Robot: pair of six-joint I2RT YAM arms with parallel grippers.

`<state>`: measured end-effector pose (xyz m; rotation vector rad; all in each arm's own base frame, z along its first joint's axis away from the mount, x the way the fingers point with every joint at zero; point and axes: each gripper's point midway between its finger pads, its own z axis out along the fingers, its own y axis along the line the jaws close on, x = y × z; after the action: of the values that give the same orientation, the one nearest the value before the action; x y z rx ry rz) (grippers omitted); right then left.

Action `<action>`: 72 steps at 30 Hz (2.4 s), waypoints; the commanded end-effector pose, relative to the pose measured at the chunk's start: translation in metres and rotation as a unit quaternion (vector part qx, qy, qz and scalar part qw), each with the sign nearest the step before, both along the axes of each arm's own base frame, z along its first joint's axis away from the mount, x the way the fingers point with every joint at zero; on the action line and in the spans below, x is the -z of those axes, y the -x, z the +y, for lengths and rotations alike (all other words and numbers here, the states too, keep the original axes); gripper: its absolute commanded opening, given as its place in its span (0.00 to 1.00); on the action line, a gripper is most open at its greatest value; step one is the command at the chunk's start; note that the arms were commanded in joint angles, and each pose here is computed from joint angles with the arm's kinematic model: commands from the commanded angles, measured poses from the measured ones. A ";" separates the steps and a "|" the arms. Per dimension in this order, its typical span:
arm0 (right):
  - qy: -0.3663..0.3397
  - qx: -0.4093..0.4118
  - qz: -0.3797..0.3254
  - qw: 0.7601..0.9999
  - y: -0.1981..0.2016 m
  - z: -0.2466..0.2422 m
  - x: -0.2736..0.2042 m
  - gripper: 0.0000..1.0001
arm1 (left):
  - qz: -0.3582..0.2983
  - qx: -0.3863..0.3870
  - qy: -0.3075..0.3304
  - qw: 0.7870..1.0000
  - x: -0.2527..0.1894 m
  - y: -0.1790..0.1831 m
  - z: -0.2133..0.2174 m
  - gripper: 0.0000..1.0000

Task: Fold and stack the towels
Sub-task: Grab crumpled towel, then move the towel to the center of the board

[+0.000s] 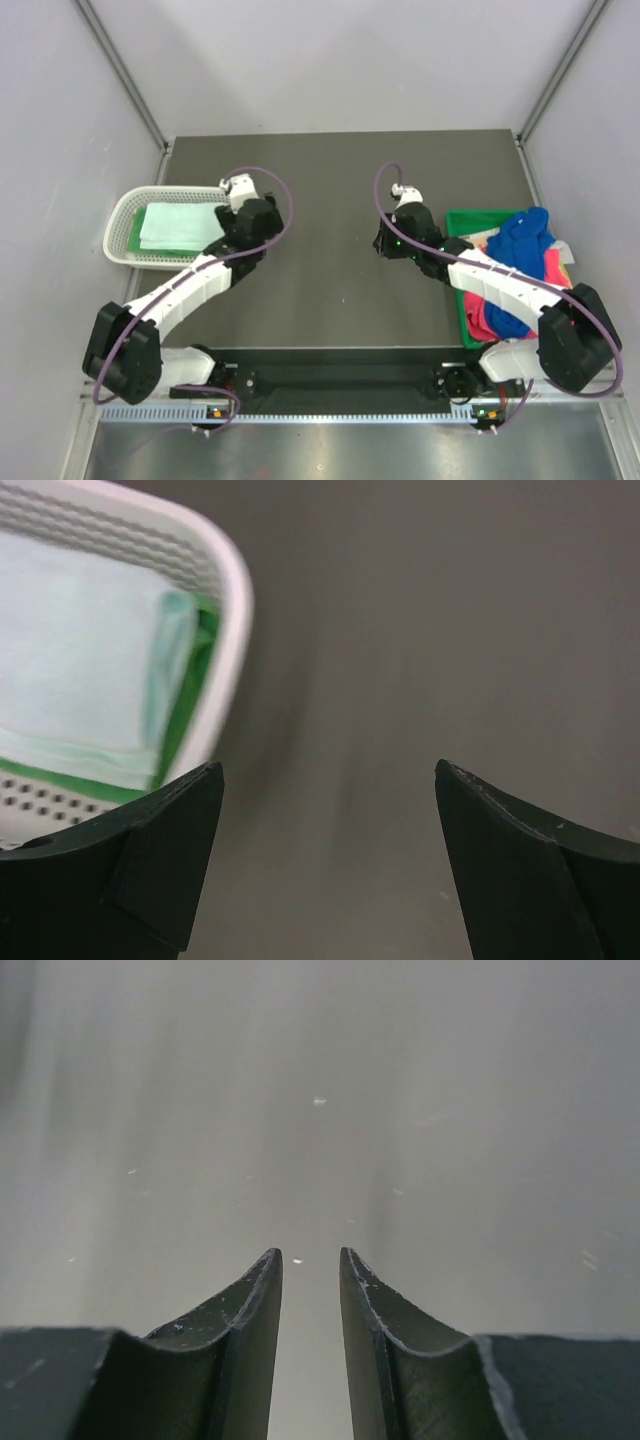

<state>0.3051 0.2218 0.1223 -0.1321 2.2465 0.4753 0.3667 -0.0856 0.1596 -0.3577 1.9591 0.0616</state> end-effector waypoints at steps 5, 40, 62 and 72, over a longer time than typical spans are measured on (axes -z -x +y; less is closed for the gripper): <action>0.059 0.173 -0.034 0.983 0.001 -0.081 -0.044 0.35 | -0.016 0.185 0.003 0.983 -0.032 0.046 -0.122 0.90; 0.162 0.558 0.152 0.799 0.029 -0.348 0.027 0.45 | 0.007 0.415 0.055 0.908 -0.060 0.147 -0.158 0.94; 0.083 0.473 0.065 0.874 0.003 -0.314 -0.056 0.00 | 0.023 0.404 0.045 0.914 -0.051 0.141 -0.157 0.94; 0.089 0.426 0.072 0.897 -0.026 -0.281 -0.044 0.00 | 0.024 0.394 0.038 0.918 -0.052 0.135 -0.156 0.93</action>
<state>0.3065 -0.0653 0.1433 0.8405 2.2841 -0.2415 0.2246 -0.2427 0.1984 0.4322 2.0577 -0.5417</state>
